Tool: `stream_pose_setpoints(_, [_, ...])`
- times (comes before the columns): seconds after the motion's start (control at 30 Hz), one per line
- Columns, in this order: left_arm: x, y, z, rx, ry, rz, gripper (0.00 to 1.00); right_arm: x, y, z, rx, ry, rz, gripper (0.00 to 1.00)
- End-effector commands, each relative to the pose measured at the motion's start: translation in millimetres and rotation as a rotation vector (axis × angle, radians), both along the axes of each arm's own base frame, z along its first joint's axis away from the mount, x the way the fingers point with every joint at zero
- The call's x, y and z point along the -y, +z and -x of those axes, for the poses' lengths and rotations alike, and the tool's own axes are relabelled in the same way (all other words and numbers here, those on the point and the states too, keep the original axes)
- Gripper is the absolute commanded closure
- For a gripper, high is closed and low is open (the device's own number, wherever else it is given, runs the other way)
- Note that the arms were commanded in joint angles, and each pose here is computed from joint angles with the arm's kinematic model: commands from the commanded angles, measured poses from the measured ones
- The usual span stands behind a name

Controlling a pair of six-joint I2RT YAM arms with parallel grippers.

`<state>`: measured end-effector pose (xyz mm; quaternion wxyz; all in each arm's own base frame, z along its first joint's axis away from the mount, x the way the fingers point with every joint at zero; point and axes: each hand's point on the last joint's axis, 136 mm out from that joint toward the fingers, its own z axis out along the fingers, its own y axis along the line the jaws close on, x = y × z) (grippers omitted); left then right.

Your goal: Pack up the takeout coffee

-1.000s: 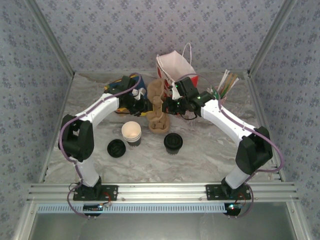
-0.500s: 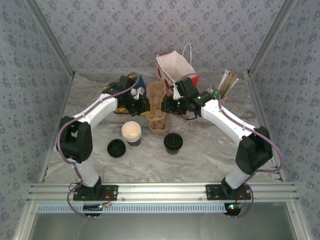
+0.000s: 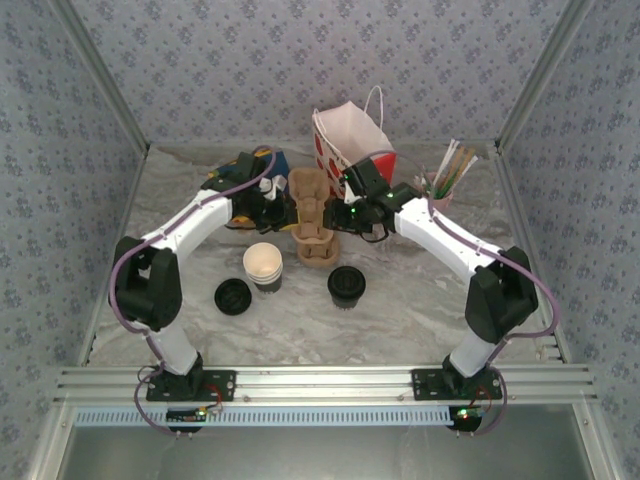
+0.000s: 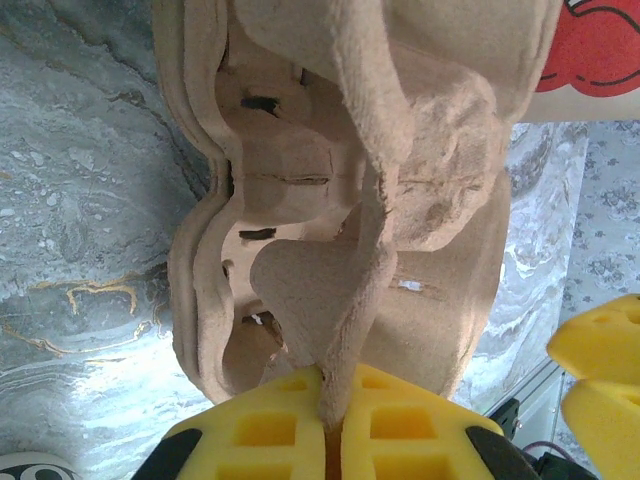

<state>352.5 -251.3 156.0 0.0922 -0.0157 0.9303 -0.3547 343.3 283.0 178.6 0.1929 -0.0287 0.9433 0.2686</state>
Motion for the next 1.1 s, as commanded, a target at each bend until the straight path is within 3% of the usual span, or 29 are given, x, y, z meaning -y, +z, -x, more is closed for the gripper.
stream_pose_setpoints(0.0, [0.0,17.9,4.8,0.033,0.000,0.021,0.92,-5.6,-6.4,-3.7,-0.031,-0.014,-0.023,0.67])
stream_pose_setpoints(0.53, [5.2,25.1,12.2,0.034,-0.016,0.042,0.91,-3.6,-28.7,-20.0,-0.065,-0.026,-0.041,0.64])
stream_pose_setpoints(1.07, [9.5,27.5,16.4,0.030,-0.022,0.057,0.91,-17.7,-37.0,-11.4,-0.080,0.021,-0.053,0.73])
